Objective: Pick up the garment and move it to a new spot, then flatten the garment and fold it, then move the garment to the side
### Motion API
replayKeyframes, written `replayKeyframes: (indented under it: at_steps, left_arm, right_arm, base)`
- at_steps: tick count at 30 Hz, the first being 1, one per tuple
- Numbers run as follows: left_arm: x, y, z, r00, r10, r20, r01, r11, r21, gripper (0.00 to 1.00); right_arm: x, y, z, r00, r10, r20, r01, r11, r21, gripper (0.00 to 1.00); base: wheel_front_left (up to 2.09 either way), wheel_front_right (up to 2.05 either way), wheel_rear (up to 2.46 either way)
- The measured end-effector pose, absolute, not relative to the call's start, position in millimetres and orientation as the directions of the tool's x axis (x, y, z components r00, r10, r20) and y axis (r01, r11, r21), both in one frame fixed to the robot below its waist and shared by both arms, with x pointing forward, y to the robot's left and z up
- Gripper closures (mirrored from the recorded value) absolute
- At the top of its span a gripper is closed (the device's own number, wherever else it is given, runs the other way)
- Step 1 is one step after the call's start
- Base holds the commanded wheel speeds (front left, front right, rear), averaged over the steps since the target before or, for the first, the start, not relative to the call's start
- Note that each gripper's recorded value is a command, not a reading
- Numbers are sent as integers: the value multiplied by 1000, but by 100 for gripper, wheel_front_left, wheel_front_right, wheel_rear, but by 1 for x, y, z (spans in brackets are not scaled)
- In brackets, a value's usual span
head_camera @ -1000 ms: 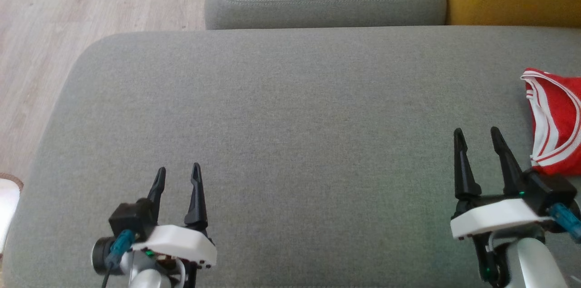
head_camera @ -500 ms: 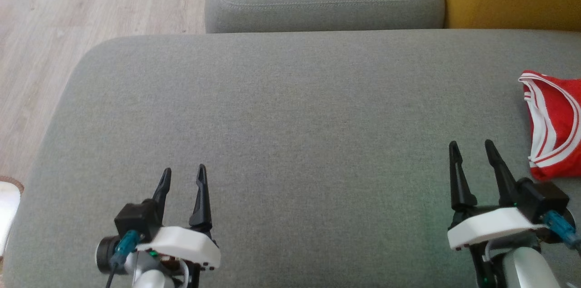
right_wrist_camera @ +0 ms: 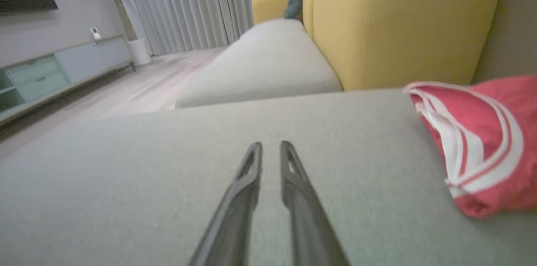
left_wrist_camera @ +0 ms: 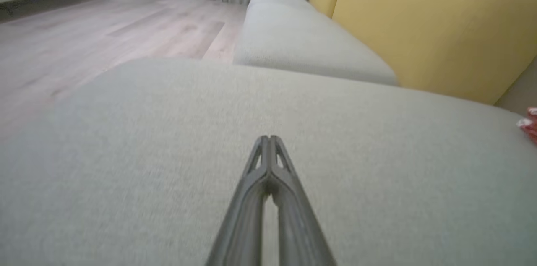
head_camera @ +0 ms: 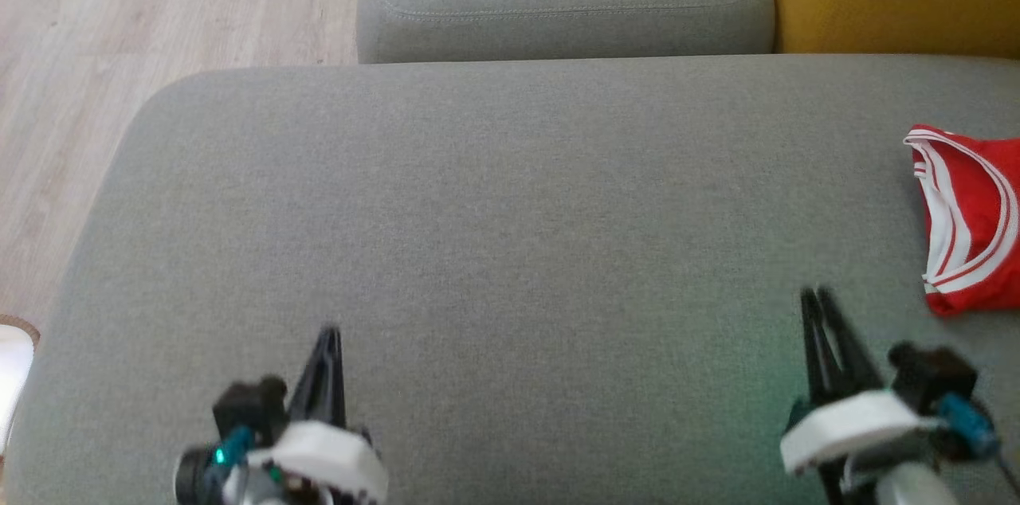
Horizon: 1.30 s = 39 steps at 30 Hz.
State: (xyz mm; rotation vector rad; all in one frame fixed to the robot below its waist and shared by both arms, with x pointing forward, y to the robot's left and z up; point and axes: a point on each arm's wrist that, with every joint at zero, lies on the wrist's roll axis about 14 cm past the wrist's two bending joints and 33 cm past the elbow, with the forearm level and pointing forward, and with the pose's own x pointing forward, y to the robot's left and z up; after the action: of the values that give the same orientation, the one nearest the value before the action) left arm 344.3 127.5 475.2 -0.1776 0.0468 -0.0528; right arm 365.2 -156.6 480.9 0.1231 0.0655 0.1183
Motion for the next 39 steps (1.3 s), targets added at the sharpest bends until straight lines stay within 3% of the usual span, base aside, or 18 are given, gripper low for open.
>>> replayKeyframes:
  at_steps: [5,39]
  left_arm:
    - [323,131,438,985,-43,-166,8,979,-203,100]
    - [336,147,435,971,-21,-237,-113,836,-536,100]
  right_arm:
    - [344,-161,443,978,108,-176,-78,983,167,100]
    - [351,-177,447,982,40,-184,62,855,515,100]
  base:
    - [0,0,0]
    - [0,0,0]
